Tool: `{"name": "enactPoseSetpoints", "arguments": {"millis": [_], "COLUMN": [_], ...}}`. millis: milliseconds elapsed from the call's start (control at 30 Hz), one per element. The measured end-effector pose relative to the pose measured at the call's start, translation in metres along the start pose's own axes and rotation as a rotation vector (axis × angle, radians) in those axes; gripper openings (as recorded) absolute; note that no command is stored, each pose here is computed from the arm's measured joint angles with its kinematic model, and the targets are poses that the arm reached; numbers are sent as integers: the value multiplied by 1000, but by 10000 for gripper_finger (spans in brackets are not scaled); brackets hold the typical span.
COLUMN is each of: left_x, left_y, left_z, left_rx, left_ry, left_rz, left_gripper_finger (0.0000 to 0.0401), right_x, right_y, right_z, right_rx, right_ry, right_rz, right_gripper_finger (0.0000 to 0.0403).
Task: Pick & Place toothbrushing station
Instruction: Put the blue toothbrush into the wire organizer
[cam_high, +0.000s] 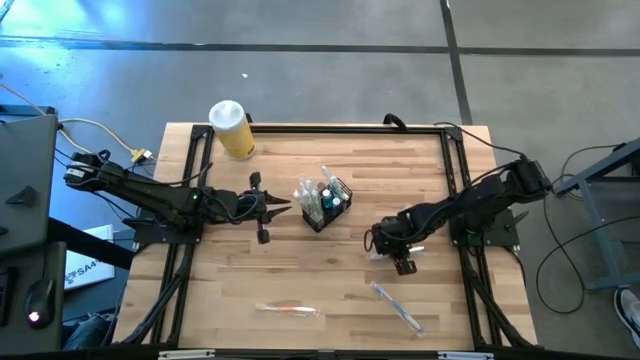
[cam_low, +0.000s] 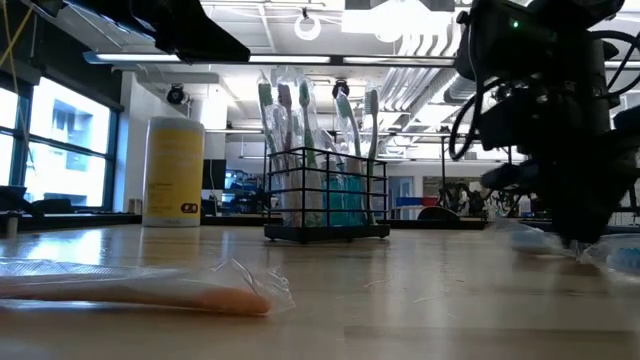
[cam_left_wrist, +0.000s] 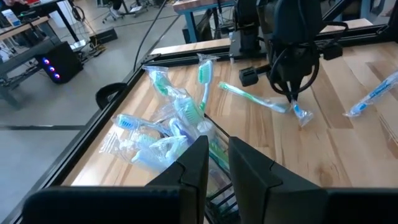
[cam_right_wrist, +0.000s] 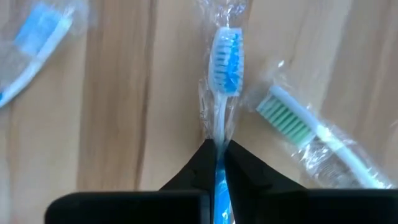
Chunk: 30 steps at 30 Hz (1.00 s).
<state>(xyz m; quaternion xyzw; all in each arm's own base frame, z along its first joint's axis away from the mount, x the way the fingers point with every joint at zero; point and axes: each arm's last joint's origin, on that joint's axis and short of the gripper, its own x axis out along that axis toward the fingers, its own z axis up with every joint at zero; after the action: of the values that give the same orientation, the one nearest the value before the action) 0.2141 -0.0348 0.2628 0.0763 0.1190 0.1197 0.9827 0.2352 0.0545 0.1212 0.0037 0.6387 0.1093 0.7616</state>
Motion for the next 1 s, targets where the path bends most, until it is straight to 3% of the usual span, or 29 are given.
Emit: {"name": "enactPoseSetpoints", "arguments": {"millis": [300,467,700,900,1000], "left_x": [0,0,0,0,0], "left_y": [0,0,-1,-1,-1], "left_z": [-2,-4,-5,-6,-9], "left_rx": [8,17,-6,-20,-9], "left_ry": [15,34,46,62,88], "left_rz": [-2,-4,-23,-24,-25], "left_gripper_finger": [58,58,58,58,58], "right_x": [-15,-35,-77,-126,-151], "right_y": [8,18,25,20,15], "right_z": [26,44,62,47,34], "right_rx": [-73,-112,-127,-56,-3], "right_ry": [-86,-118,-224,-372,-498], "right_rz": [-74,-115,-265,-432,-457], "right_gripper_finger": [16,16,16,16,16]}}
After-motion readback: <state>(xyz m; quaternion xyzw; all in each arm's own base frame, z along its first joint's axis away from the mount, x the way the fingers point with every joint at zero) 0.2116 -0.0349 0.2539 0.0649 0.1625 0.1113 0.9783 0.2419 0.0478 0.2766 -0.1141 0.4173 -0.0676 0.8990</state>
